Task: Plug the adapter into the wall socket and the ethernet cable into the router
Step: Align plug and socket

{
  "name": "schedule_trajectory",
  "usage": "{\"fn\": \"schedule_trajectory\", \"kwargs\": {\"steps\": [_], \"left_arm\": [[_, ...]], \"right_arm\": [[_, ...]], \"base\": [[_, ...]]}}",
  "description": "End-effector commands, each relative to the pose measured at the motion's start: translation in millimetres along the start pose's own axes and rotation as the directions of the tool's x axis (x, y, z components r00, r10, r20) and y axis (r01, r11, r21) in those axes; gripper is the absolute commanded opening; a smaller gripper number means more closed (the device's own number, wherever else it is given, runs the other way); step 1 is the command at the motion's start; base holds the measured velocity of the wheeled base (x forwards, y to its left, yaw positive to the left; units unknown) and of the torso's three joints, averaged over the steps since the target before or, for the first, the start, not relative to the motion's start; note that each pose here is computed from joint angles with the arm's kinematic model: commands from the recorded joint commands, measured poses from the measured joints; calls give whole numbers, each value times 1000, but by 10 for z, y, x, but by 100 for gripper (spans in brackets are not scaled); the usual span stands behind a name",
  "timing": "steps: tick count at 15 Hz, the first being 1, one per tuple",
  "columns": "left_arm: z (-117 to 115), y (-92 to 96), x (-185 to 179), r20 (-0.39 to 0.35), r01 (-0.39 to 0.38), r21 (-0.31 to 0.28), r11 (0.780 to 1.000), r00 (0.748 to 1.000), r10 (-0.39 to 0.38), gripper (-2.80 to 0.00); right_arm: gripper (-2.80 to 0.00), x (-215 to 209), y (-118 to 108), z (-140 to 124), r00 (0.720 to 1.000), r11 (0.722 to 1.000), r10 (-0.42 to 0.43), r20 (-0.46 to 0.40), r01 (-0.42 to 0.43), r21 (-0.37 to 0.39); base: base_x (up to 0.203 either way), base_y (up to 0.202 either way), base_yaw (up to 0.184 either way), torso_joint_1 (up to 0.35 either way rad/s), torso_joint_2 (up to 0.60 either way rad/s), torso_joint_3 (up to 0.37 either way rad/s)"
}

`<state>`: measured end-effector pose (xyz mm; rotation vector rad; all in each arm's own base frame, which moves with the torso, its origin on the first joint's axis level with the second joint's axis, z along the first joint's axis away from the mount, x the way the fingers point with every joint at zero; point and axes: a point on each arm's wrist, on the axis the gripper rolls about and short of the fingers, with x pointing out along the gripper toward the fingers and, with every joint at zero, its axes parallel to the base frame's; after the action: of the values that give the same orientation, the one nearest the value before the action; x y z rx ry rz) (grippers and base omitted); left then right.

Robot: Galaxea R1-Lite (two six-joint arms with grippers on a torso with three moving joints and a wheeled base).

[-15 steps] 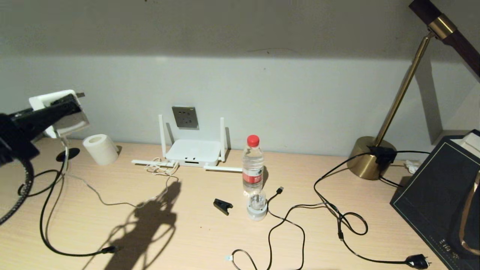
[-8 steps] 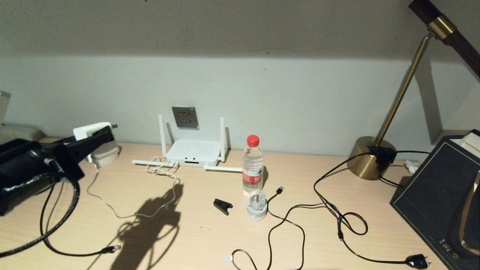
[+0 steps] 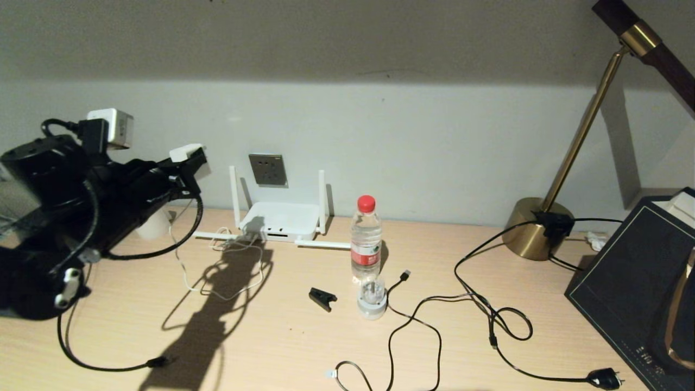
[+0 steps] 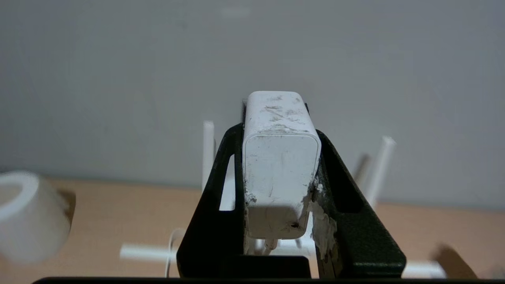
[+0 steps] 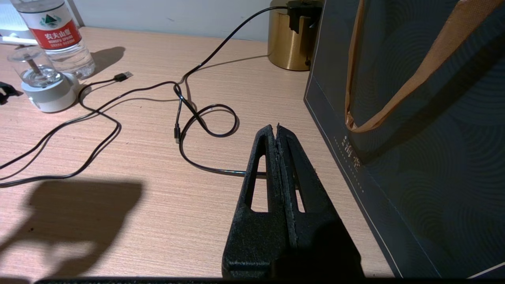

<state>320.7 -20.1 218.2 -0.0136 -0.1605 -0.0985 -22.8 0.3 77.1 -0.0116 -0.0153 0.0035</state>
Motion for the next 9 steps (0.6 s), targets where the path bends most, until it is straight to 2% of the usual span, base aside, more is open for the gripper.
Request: {"fn": "schedule_trajectory", "kwargs": {"steps": [1,7,9], "left_arm": [[-485,4,566,-11,-19,6,1000,1000,19,-280],[-899,-65,1198,107,-29,35,999,994,25,-280],[-924,-157,1296,164,-16,30,999,986,11,-280]], "right_arm": [[-280,4,0,-11,1000,1000,0,-5,0,-1],[-280,4,0,-12,1000,1000,0,-6,0,-1],[-280,4,0,-12,1000,1000,1,-6,-1,-1]], "base": [[0,0,0,0,0,0],[0,0,0,0,0,0],[0,0,0,0,0,0]]}}
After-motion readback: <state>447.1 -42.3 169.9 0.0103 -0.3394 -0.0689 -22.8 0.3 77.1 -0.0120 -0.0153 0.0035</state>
